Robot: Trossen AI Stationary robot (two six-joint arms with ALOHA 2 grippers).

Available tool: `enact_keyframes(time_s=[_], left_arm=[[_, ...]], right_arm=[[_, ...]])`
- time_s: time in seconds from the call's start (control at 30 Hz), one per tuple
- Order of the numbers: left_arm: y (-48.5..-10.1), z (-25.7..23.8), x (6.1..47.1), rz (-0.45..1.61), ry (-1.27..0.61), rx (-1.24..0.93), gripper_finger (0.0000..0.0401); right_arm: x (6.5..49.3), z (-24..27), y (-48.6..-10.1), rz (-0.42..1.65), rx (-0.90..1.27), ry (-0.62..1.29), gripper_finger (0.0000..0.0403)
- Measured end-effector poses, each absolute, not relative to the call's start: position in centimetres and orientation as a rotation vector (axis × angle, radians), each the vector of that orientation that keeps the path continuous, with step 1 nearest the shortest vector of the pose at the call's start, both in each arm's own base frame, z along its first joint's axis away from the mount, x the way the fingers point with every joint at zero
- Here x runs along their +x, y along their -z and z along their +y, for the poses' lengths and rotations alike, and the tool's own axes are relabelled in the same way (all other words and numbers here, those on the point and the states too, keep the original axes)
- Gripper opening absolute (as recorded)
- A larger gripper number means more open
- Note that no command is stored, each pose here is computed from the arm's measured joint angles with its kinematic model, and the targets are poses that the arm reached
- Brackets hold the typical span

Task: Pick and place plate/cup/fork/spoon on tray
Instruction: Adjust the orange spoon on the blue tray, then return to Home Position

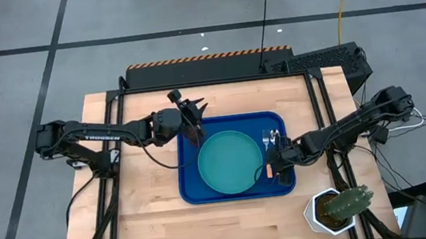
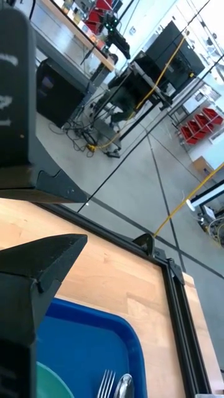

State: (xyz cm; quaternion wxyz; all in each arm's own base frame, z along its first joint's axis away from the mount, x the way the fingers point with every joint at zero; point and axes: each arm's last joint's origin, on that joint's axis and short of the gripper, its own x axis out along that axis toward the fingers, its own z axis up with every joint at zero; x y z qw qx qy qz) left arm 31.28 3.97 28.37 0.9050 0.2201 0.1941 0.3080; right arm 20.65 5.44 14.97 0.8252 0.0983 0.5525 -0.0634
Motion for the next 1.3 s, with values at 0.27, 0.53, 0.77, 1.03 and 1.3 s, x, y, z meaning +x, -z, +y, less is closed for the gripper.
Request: enact_keyframes(time_s=[0.27,0.53,0.77,1.03,1.3], left_arm=[[-28.4,4.0,31.3,0.401,-0.636,0.455,0.0094],[-28.4,4.0,31.3,0.401,-0.636,0.455,0.0094],[-28.4,4.0,31.3,0.401,-0.637,0.454,0.0094],[-28.4,4.0,31.3,0.401,-0.637,0.452,0.0094],[-28.4,4.0,31.3,0.401,-0.637,0.453,0.0094]], right_arm=[[20.6,5.4,-14.9,1.183,0.202,0.140,0.0089],[20.0,5.2,-13.8,1.177,0.196,0.141,0.0089],[19.9,5.1,-13.6,1.172,0.198,0.141,0.0089],[20.1,5.2,-13.7,1.158,0.210,0.139,0.0089],[20.6,5.2,-15.7,1.097,0.208,0.146,0.0089]])
